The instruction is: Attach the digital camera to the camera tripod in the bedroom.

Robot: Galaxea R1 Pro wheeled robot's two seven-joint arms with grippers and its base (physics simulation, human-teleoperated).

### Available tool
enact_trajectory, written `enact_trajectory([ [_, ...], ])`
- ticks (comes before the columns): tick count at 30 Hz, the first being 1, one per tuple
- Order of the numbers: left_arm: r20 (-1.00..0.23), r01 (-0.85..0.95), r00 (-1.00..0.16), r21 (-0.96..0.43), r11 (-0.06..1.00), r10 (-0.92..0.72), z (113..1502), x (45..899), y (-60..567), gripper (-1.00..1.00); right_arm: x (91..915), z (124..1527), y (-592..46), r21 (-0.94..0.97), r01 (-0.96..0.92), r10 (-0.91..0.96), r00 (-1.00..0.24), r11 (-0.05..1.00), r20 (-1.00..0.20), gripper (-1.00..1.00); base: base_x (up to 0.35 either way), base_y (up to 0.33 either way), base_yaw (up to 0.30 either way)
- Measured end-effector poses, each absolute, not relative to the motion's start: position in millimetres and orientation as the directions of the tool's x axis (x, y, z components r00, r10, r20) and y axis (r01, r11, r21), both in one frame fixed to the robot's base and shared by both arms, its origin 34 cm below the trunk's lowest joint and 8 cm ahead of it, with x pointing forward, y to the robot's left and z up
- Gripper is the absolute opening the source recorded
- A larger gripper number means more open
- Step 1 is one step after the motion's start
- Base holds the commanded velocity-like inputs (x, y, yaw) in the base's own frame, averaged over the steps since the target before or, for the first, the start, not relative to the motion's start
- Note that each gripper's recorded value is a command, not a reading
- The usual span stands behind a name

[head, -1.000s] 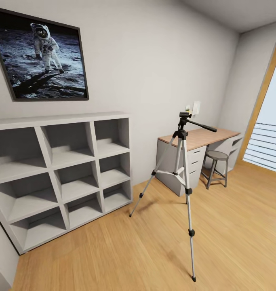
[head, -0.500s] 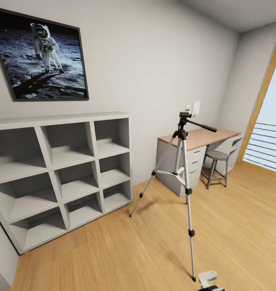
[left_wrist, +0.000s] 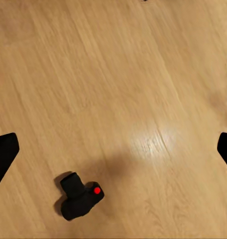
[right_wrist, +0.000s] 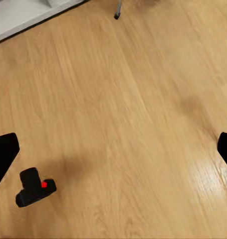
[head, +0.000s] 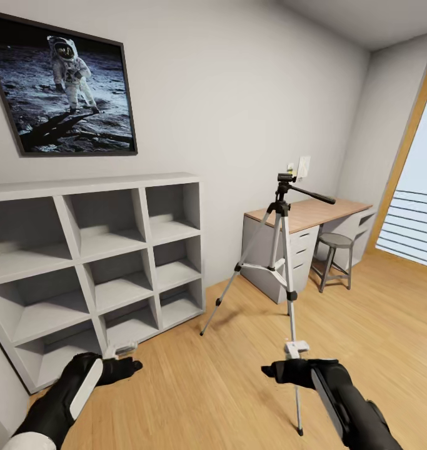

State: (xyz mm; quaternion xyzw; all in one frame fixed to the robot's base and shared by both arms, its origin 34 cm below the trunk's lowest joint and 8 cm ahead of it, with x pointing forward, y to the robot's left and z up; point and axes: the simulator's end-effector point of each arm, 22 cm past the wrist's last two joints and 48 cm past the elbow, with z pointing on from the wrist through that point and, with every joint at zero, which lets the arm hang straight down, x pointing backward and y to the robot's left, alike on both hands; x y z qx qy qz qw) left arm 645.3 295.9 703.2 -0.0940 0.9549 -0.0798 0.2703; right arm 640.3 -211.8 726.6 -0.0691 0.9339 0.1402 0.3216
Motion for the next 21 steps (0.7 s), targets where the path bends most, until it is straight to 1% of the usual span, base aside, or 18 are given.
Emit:
enact_trajectory([
  [4, -0.566, -0.074, -0.800, -0.237, 0.969, -0.200, 747, 669, 266, 1.00, 661, 791, -188, 0.281, -0.283, -0.002, -0.708, 0.917, -0.706, 1.00, 0.000, 0.000, 0.000],
  [9, -0.590, -0.035, -0.784, -0.264, 0.964, -0.190, 768, 677, 243, 1.00, 668, 829, -178, 0.297, -0.324, 0.012, -0.658, 0.898, -0.753, 1.00, 0.000, 0.000, 0.000],
  [13, -0.564, -0.015, -0.805, -0.287, 0.958, -0.182, 769, 672, 222, 1.00, 668, 835, -178, 0.308, -0.330, 0.018, -0.655, 0.892, -0.755, 1.00, 0.000, 0.000, 0.000],
  [21, -0.549, 0.013, -0.816, -0.328, 0.945, -0.179, 771, 669, 184, 1.00, 667, 835, -177, 0.314, -0.333, 0.020, -0.657, 0.889, -0.753, 1.00, 0.000, 0.000, 0.000],
])
